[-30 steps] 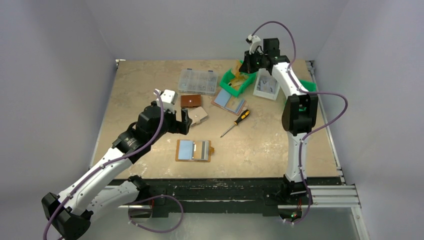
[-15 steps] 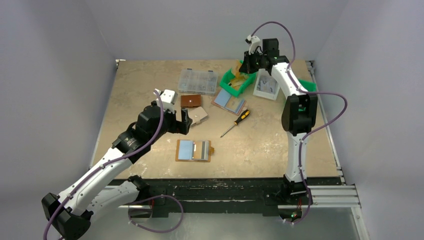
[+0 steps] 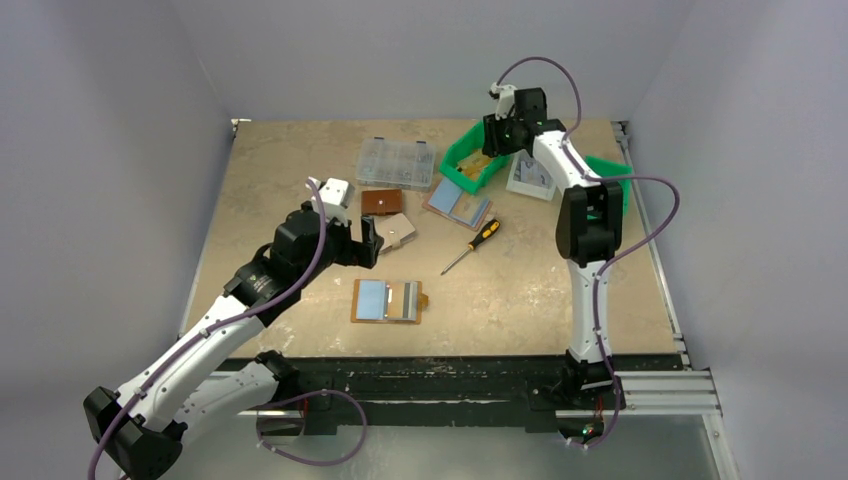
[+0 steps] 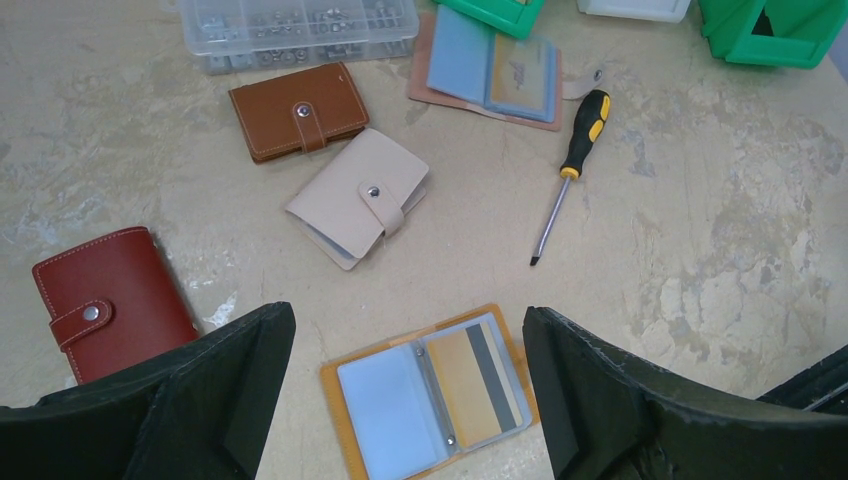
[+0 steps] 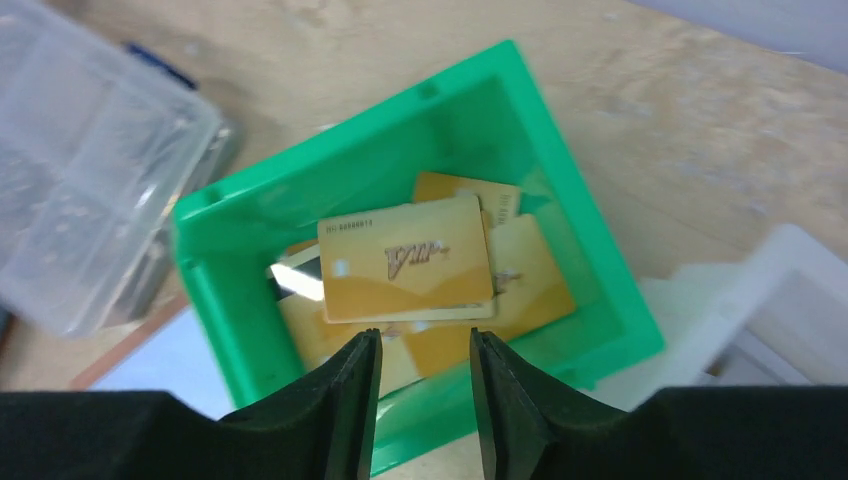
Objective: Take the credit cards out of the card holder
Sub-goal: Place the credit card in the storage box.
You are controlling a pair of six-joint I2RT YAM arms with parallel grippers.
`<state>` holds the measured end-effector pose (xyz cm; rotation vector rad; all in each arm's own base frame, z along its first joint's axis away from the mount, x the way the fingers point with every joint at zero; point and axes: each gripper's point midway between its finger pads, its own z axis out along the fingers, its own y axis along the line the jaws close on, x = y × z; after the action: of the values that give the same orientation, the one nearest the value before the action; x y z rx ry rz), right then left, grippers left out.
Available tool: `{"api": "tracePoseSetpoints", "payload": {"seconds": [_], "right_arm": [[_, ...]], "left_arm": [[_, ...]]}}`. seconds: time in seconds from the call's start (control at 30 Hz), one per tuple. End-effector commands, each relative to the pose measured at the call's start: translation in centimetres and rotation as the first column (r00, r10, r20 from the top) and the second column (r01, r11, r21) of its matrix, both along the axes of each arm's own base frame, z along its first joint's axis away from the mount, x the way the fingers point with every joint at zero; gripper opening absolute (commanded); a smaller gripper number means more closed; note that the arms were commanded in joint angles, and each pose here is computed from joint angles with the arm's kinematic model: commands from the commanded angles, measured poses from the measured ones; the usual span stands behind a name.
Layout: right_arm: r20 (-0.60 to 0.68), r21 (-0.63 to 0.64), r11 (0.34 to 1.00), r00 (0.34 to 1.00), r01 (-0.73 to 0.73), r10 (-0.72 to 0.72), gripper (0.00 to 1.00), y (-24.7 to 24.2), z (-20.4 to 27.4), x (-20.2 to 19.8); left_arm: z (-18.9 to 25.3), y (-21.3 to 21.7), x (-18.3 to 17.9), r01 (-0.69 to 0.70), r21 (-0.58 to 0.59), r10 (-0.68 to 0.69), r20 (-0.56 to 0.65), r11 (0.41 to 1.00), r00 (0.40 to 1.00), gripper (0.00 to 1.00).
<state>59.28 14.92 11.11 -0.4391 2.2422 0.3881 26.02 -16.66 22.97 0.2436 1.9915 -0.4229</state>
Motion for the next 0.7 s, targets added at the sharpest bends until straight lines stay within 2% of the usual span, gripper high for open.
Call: {"api": "tracePoseSetpoints", "payload": {"seconds": [0.0,0.13,0.27,0.53,0.67], "right_arm": [[0.187,-0.118,0.969,0.963,0.218,-0.194,0.46,-3.9,5.7,2.9],[0.218,-0.095,0.976,0.960,0.197,-0.173,0.47,-3.5,8.2,2.3],[0.222,-0.043,0.995,0.971,0.096,-0.084,0.48,-1.8,9.9,0.7],[0.229,-0.018,0.996,0.970,-0.084,0.086,0.54,-0.4,11.6,-5.1],[0.288,0.007,0.989,0.947,-0.151,0.143,0.57,-0.6,14.2,-9.0]], "left_arm": [[1.0,-0.1,0.4,0.001,-0.021,0.000,0.040,1.000,0.999,0.91],[1.0,0.0,0.4,-0.001,-0.021,0.001,0.039,1.000,0.999,0.91],[1.1,0.1,0.4,-0.003,-0.023,0.004,0.043,1.000,0.999,0.91],[1.2,0.2,0.4,-0.006,-0.026,0.007,0.045,1.000,0.999,0.91],[1.2,0.0,0.3,0.006,-0.029,-0.005,0.042,1.000,0.999,0.92]]}}
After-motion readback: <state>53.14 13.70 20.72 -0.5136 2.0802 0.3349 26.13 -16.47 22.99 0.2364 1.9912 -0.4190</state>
